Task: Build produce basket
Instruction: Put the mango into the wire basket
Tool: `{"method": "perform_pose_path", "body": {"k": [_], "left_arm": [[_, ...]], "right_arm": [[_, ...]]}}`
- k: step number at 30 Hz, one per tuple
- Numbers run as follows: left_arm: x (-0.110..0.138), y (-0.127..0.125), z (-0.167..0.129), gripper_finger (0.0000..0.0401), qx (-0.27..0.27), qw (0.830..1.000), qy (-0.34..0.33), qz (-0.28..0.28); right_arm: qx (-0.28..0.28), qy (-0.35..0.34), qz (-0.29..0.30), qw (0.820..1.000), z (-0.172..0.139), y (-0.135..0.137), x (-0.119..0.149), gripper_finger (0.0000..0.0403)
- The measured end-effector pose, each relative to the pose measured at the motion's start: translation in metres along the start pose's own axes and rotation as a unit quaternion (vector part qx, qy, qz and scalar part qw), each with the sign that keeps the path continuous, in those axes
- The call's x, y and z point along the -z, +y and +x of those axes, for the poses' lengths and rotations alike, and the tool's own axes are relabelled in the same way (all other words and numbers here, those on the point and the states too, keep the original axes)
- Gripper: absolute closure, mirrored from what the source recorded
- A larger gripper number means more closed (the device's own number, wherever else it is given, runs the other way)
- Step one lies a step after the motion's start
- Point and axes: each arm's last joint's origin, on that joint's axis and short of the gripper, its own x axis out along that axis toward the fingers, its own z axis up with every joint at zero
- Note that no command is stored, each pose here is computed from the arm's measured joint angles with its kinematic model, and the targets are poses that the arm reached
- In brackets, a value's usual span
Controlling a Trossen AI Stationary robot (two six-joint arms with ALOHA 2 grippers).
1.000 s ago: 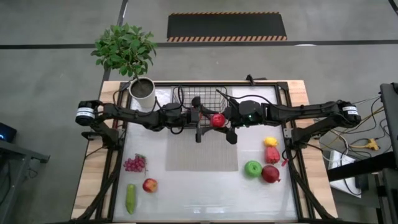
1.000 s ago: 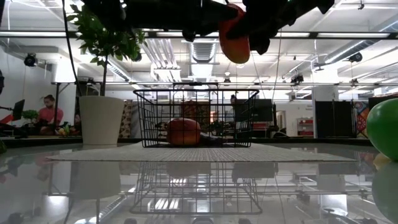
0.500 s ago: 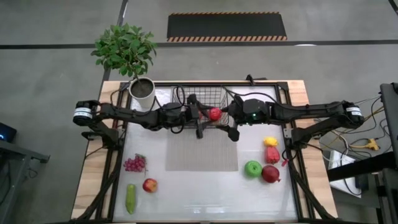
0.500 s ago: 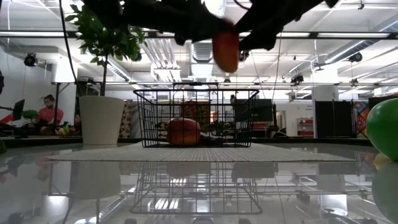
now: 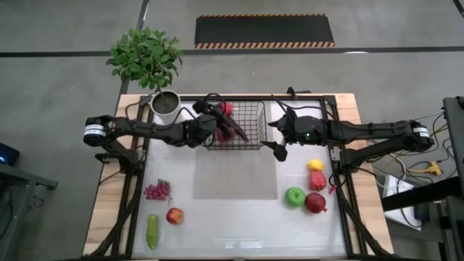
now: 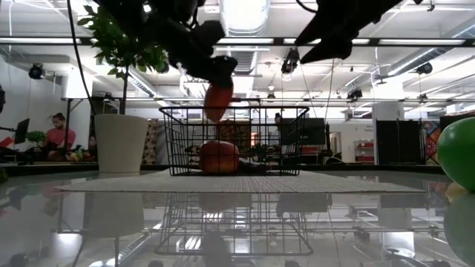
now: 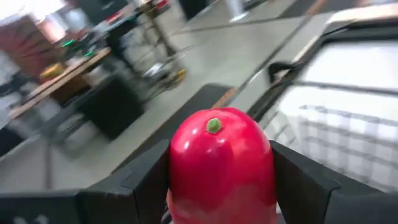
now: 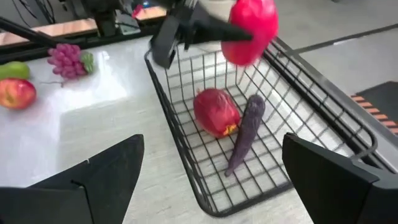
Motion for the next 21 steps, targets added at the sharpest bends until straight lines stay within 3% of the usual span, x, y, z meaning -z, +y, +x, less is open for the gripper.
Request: {"method": "perform_pose_path", "body": {"k": [8,21], "left_arm": [[0.017,0.004,0.004,0.0182,-0.015,0.998,0.058,-0.037],[0.024,0.003,0.004,0.0181,-0.019,0.994,0.064,-0.085]], "right_arm": [[-0.001,-0.005,0.018,1.000,0.007,-0.001,0.015,0.0038],[0.000,-0.005,0.018,1.000,0.011,-0.001,0.019,0.0038]]}}
